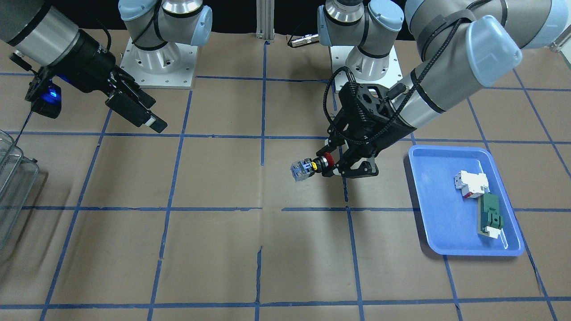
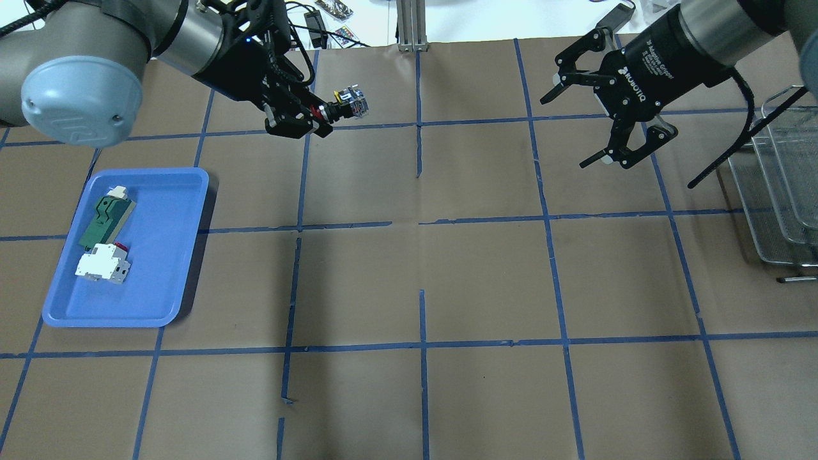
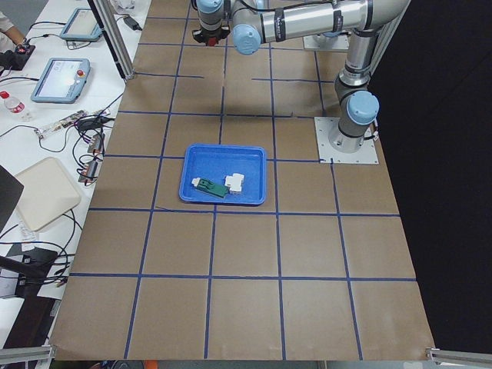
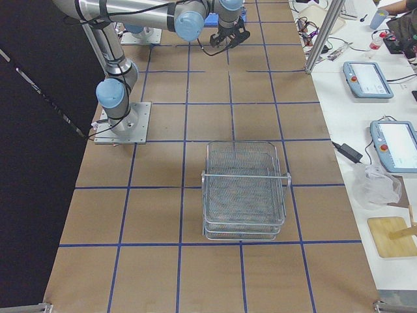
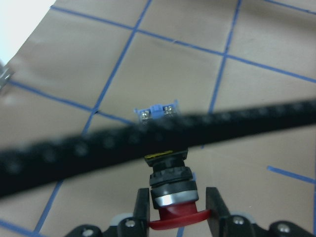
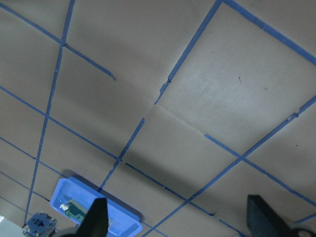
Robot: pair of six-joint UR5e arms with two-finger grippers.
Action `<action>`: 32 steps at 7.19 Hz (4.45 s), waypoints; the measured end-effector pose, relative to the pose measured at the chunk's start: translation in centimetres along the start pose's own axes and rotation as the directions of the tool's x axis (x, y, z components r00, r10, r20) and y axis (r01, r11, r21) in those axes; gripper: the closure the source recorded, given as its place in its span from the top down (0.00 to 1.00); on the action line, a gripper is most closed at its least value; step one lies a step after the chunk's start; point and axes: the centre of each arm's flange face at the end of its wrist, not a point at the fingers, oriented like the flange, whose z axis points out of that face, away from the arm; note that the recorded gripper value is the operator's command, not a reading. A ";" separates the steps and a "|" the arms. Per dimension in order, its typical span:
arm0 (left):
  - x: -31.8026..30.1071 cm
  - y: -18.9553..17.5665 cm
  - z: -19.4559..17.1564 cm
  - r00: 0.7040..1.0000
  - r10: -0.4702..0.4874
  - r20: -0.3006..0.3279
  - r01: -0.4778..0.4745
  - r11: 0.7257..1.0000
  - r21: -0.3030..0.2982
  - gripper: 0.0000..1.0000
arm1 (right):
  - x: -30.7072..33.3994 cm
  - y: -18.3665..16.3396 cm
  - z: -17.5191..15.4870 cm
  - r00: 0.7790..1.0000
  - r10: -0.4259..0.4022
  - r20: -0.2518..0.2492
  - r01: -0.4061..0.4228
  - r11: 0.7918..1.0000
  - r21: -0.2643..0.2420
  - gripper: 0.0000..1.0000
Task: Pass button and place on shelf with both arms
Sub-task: 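Lift the red push button with the left gripper toward the table center, then move the right gripper toward the button held by the left gripper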
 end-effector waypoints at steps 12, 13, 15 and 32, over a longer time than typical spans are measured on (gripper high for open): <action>7.8 -11.3 -0.2 0.981 0.194 -0.011 -0.189 0.966 0.177 0.00 | -3.3 0.6 1.8 0.845 0.529 0.078 -0.428 0.756 -0.495 1.00; 7.8 -11.3 -0.2 0.981 0.194 -0.007 -0.190 0.966 0.178 0.00 | -3.4 0.7 2.0 0.827 0.559 0.059 -0.454 0.726 -0.517 1.00; 7.7 -11.3 -0.1 0.981 0.194 -0.005 -0.190 0.965 0.178 0.00 | -3.3 1.4 1.8 0.805 0.592 0.034 -0.485 0.690 -0.537 1.00; 8.6 -11.6 -0.6 0.978 0.207 0.005 -0.204 0.961 0.188 0.00 | -1.0 5.1 4.2 0.807 0.590 -0.004 -0.485 0.659 -0.575 0.83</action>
